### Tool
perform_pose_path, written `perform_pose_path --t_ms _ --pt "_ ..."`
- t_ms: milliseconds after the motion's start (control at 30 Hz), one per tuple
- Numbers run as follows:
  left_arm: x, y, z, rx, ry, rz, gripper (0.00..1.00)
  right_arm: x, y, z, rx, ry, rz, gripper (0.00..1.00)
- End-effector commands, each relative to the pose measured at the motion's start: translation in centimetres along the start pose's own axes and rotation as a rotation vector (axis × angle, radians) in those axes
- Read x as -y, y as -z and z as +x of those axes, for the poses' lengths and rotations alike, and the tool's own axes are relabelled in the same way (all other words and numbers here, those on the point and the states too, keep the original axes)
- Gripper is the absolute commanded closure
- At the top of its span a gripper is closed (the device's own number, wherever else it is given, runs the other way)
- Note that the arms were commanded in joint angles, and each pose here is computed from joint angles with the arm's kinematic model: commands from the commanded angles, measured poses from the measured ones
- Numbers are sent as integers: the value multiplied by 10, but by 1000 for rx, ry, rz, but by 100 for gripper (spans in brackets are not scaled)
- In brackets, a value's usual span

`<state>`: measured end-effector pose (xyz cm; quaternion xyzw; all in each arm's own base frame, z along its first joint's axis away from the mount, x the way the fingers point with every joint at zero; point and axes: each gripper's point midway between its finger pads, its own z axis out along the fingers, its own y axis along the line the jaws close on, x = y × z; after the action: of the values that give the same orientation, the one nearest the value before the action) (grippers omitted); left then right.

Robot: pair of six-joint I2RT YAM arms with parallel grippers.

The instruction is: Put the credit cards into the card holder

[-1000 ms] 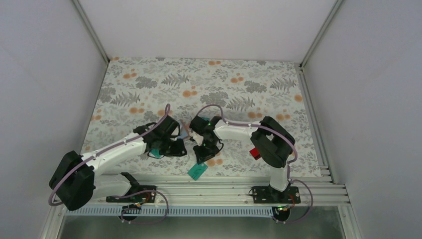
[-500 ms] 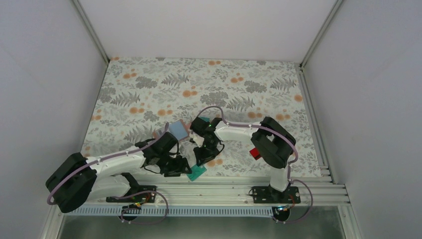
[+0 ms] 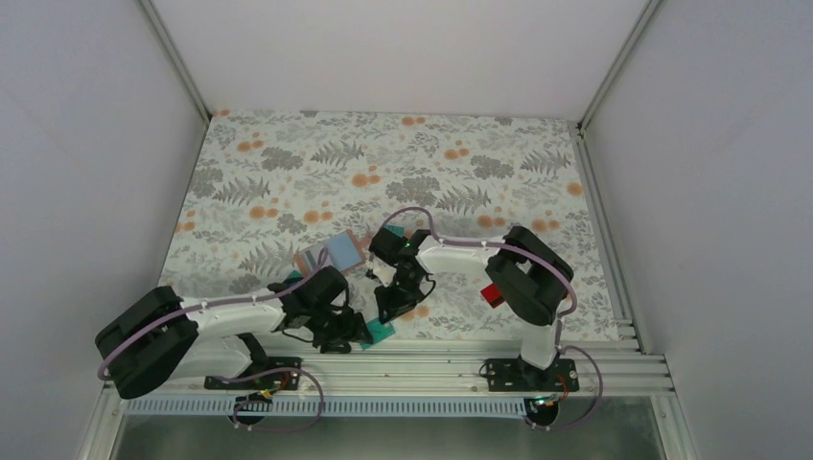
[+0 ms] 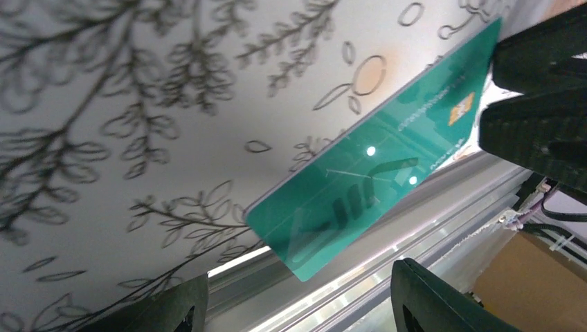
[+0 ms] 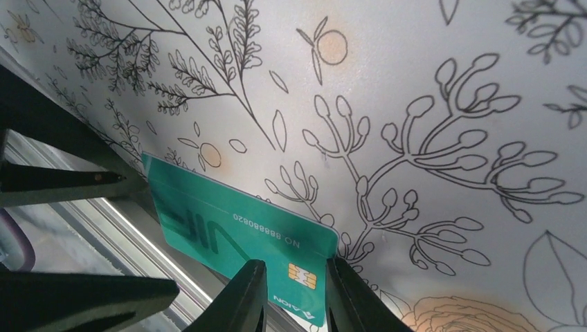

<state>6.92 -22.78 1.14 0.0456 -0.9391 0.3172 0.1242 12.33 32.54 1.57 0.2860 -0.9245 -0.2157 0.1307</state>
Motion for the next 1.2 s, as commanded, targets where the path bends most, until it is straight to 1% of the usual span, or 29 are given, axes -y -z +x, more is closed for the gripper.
perform_pose_path --t_ms 0,200,300,400,600,733,867,933,1067,1167 --pt "-6 -1 -5 63 71 6 33 35 -26 33 -110 -25 121 76" --pt "3 -2 -15 118 74 73 35 36 -31 39 -131 -11 100 78" --pt "9 -3 -21 143 63 115 38 36 -32 40 -137 -5 94 78" --pt "18 -3 -26 160 47 136 43 36 -33 41 -141 0 94 78" --pt "35 10 -36 219 19 137 59 39 -33 41 -145 6 105 78" --pt "45 21 -40 256 11 141 65 43 -33 41 -146 -9 125 78" --pt "52 25 -43 268 -5 136 74 45 -32 40 -144 -20 129 79" --pt "55 26 -45 274 -11 124 79 46 -30 38 -135 -25 133 79" --pt "61 34 -50 298 -33 91 96 47 -21 30 -102 -39 138 79" --pt "69 41 -53 320 -66 69 98 48 -9 17 -49 -58 143 79"
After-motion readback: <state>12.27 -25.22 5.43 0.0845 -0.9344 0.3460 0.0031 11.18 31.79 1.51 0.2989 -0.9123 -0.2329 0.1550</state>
